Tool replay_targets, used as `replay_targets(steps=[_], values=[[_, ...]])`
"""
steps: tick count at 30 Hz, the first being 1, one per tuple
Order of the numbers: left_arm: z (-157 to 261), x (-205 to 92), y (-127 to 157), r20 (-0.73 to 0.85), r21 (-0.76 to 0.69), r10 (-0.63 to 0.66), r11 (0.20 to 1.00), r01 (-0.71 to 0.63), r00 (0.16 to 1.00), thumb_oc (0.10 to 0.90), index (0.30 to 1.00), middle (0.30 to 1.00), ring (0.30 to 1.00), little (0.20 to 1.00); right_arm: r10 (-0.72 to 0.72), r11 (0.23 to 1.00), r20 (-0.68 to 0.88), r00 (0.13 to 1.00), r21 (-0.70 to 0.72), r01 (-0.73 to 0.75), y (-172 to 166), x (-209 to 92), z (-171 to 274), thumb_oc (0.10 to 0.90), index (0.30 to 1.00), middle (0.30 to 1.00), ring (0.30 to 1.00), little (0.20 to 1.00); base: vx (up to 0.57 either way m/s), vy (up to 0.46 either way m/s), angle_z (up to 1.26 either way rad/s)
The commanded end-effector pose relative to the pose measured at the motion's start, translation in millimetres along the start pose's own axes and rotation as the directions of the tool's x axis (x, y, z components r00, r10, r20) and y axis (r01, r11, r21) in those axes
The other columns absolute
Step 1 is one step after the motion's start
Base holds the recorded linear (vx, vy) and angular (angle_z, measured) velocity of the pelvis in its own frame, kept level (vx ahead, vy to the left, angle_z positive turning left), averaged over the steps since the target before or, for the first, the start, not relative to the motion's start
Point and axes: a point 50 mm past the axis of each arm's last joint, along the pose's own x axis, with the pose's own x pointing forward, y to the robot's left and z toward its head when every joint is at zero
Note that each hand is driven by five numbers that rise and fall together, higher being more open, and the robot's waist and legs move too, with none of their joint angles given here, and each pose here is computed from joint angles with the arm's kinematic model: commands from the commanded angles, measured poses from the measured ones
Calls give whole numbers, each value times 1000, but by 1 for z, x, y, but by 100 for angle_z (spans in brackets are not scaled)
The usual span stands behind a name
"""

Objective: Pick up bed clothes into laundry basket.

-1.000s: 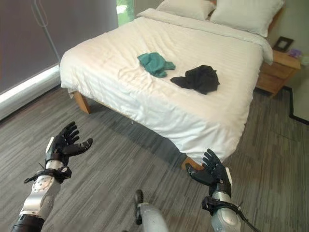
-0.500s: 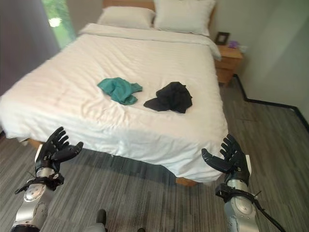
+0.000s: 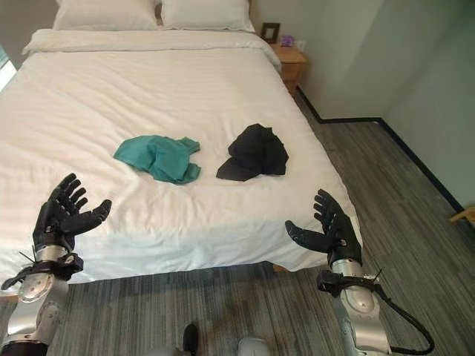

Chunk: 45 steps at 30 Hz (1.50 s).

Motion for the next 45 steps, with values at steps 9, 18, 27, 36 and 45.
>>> replay_targets(steps=[9, 18, 27, 36, 45], values=[[36, -2, -14, 221, -49, -99, 993, 112, 970, 800, 900, 900, 900, 900, -36, 940, 271, 962, -316, 124, -71, 44, 101, 800, 900, 900, 900, 900, 272, -145, 27], [25, -2, -52, 188, -189, -213, 950, 248, 959, 800, 900, 900, 900, 900, -60, 859, 243, 968, -481, 174, -94, 85, 151, 800, 900, 900, 900, 900, 122, -230, 45], [16, -11, -49, 129, -137, -260, 951, 277, 957, 800, 900, 900, 900, 900, 24, 763, 211, 977, -636, 118, -62, 111, 165, 800, 900, 900, 900, 900, 138, -22, -1], [22, -15, -53, 141, -141, -317, 931, 336, 938, 800, 900, 900, 900, 900, -63, 615, 251, 966, -753, 236, -59, 135, 202, 800, 900, 900, 900, 900, 16, 25, 4], [20, -11, -50, 127, -138, -287, 943, 304, 949, 800, 900, 900, 900, 900, -79, 648, 348, 934, -694, 313, -37, 147, 240, 800, 900, 900, 900, 900, -50, 14, 4]])
